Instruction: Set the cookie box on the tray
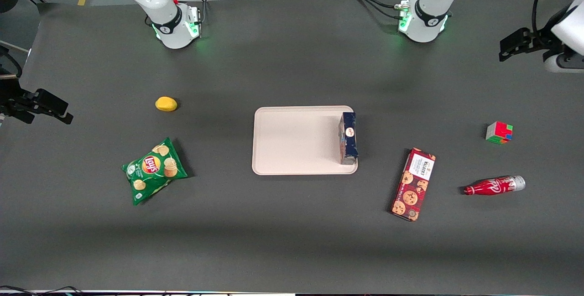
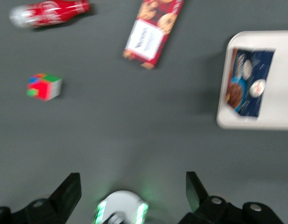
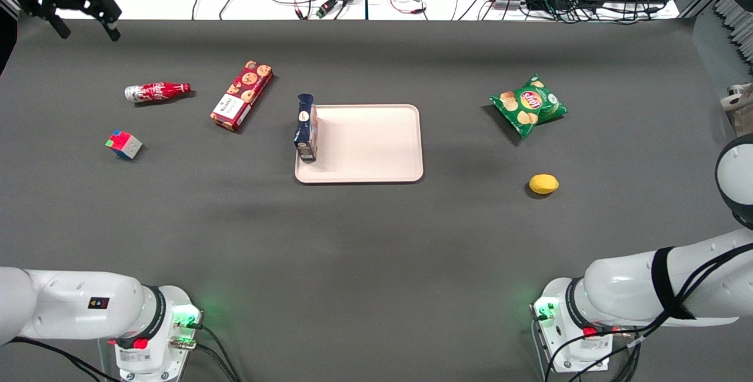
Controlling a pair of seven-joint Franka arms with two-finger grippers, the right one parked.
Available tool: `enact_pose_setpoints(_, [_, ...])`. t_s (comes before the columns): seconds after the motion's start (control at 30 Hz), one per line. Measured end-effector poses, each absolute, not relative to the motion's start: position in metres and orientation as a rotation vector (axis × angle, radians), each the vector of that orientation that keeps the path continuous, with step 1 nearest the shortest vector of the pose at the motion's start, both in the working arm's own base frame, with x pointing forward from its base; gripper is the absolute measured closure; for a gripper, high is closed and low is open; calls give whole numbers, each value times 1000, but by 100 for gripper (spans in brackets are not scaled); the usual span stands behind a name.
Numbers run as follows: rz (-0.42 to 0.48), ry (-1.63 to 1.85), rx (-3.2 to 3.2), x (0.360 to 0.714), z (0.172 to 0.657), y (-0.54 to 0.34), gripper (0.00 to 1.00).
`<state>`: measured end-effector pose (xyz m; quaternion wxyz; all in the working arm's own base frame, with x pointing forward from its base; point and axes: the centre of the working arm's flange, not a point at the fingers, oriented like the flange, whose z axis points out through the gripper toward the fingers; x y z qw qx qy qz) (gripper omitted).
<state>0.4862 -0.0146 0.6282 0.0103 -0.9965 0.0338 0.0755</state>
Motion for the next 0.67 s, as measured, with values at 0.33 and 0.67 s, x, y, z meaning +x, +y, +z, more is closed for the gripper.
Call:
enact_pose_setpoints(0.33, [184, 141, -3113, 462, 559, -22, 0])
enact_pose_setpoints(0.67, [149, 141, -3114, 454, 569, -22, 0])
